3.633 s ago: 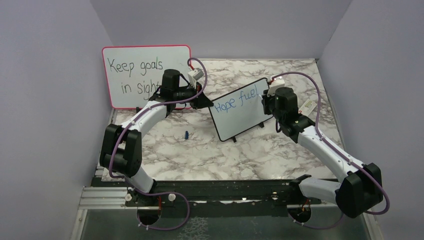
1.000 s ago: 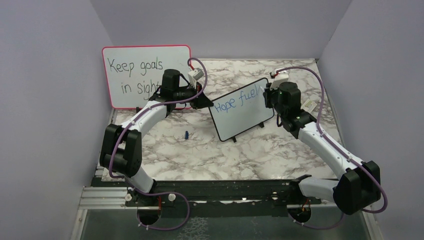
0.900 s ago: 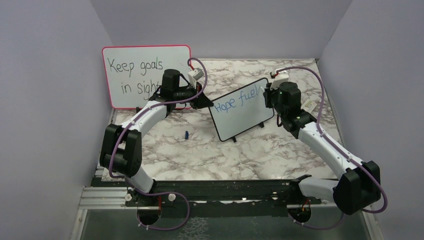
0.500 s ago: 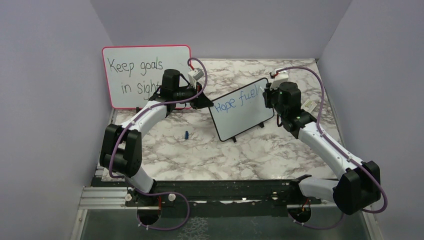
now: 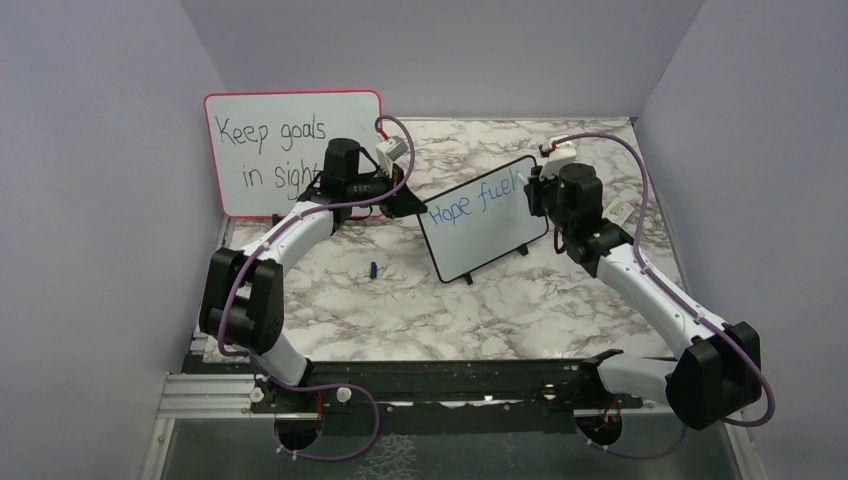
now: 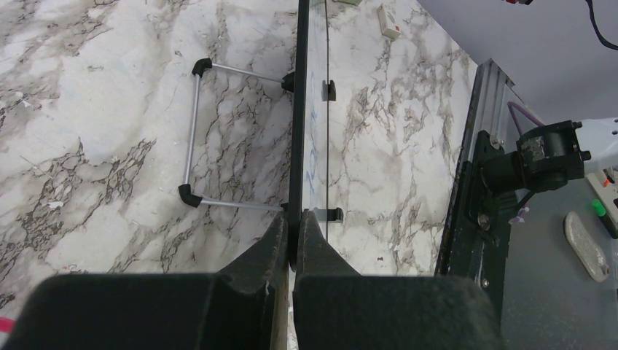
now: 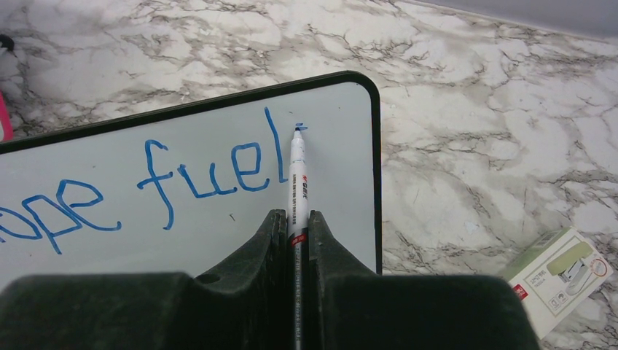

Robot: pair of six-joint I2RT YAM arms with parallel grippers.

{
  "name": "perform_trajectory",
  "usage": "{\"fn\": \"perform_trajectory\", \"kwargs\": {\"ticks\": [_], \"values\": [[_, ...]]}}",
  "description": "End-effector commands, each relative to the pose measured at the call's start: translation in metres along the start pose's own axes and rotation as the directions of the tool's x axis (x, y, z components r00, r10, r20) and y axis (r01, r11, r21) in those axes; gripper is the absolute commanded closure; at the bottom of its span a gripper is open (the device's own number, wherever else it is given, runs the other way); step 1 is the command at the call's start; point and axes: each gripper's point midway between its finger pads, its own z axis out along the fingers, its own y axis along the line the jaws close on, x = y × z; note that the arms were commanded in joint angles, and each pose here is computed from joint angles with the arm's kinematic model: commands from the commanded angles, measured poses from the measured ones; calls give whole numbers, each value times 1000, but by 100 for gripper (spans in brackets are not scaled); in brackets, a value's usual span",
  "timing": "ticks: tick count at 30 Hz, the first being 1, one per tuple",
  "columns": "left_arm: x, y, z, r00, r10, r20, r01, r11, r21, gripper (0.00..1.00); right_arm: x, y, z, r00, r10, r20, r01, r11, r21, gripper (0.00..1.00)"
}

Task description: Write a sentence on the whiteboard

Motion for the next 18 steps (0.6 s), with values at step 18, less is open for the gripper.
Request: {"fn": "perform_trajectory", "kwargs": {"ticks": [18], "values": [[22, 0, 5, 997, -32, -68, 33, 999, 7, 100, 27, 3, -11, 997, 26, -67, -28, 999, -20, 99]]}}
